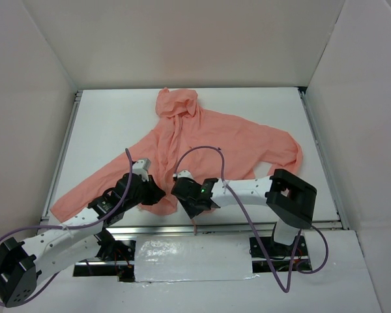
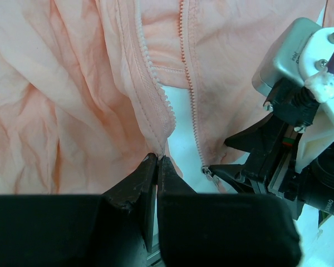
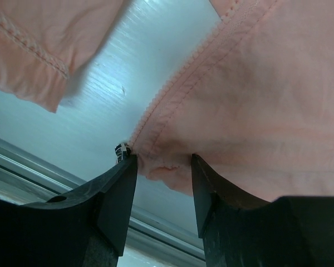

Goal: Zip up the jacket

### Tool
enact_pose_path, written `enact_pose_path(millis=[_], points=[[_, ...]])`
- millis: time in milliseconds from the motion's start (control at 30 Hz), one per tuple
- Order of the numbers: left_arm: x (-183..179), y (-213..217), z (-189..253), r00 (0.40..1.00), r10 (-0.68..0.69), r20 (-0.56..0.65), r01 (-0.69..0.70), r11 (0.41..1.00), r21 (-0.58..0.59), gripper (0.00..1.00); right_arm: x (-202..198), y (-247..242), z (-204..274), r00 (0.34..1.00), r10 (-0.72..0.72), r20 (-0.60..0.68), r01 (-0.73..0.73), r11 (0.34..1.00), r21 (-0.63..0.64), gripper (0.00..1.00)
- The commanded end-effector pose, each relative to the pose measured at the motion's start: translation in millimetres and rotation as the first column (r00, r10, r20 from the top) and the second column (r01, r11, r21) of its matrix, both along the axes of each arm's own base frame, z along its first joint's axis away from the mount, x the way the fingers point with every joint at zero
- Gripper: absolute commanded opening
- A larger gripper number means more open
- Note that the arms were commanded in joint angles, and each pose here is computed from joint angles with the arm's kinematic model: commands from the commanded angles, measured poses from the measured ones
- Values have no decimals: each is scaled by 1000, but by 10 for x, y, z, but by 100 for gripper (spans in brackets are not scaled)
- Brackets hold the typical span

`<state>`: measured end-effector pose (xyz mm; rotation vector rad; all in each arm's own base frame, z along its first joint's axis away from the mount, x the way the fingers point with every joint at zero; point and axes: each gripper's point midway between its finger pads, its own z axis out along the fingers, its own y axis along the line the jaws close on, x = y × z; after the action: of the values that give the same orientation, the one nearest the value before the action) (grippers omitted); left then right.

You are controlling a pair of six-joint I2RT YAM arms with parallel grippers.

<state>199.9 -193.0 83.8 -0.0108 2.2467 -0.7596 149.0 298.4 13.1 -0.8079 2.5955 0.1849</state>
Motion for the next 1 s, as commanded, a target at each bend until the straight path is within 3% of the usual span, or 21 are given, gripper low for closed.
enact_pose_path(millis=[0, 233, 267, 433, 567, 633, 833, 967], points=[[38, -34, 64, 999, -13, 34, 14, 1000, -19, 0, -72, -58, -177, 999, -19, -33, 17, 998, -56, 49], [40, -29, 52, 999, -10, 33, 10, 1000, -18, 0, -209, -136, -308, 995, -40, -93, 34, 998, -58, 19], [37, -30, 40, 999, -12, 31, 12, 1000, -16, 0, -223, -146, -324, 994, -47, -100, 42, 997, -58, 0], [40, -53, 34, 1000, -13, 25, 14, 1000, -26, 0, -214, -97, -288, 990, -103, -97, 103, 995, -1, 0], [37, -90, 51, 999, -25, 27, 26, 999, -43, 0, 51, 86, 116, 974, -222, -50, 227, 952, 204, 0], [58, -113, 83, 999, -23, 37, 25, 998, -59, 0, 252, 173, 358, 943, -333, -24, 322, 888, 327, 0], [18, -341, 339, 987, -114, 110, 132, 974, -181, 0, 715, 128, 1250, 806, -591, -38, 440, 555, 706, 0], [-20, -522, 632, 957, -177, 230, 240, 927, -286, 0, 796, 5, 1391, 713, -689, -126, 509, 386, 770, 0]])
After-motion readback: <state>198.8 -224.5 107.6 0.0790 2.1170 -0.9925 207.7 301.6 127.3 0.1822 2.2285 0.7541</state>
